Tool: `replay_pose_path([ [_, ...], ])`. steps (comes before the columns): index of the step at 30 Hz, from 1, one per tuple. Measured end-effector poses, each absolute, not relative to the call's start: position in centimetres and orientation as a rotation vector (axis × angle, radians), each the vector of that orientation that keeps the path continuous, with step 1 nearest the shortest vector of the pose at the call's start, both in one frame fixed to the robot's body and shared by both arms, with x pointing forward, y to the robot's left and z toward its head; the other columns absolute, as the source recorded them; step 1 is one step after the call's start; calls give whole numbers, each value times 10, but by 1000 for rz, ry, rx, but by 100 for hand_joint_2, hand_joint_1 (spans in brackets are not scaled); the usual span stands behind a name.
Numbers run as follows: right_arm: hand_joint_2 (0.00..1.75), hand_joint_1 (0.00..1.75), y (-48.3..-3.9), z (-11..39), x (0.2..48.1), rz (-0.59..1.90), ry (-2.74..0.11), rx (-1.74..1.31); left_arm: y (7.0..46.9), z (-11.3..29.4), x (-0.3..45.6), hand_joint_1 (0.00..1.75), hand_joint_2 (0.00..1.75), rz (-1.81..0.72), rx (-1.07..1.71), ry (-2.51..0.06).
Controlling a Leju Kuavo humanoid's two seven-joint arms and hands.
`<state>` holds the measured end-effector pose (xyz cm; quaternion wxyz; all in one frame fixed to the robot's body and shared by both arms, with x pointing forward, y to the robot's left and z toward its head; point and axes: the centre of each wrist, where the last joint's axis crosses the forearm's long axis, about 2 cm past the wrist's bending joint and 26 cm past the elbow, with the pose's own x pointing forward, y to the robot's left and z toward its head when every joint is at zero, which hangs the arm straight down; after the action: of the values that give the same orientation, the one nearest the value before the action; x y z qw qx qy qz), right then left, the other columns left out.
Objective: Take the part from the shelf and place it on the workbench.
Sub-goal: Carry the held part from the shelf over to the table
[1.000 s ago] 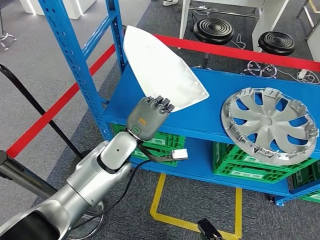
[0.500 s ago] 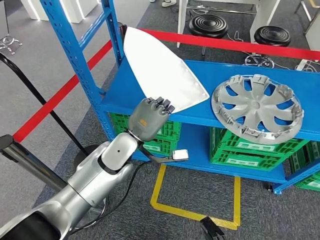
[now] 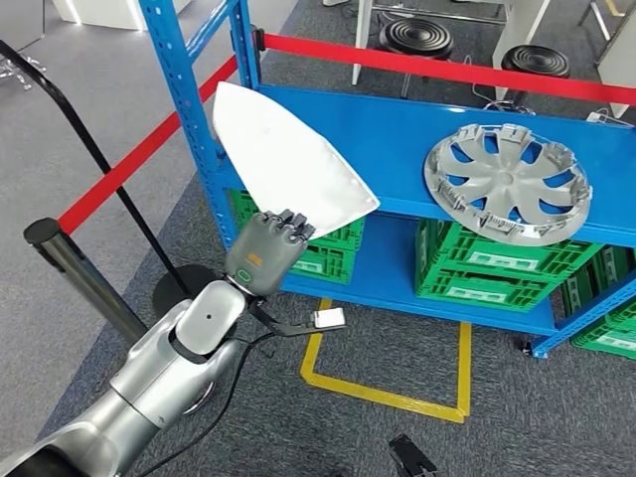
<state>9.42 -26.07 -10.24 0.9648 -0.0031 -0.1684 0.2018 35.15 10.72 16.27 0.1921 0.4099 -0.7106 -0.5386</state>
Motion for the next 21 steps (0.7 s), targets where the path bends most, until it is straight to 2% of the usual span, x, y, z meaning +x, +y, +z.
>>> replay_pose_path([
  [10, 0, 0, -251, -100, 102, 433, -363, -6, 136, 150, 344, 175, 175, -1499, 1170, -1950],
  [21, 0, 0, -245, -99, 102, 433, -366, 5, 149, 146, 341, 175, 175, -1495, 1182, -1932],
])
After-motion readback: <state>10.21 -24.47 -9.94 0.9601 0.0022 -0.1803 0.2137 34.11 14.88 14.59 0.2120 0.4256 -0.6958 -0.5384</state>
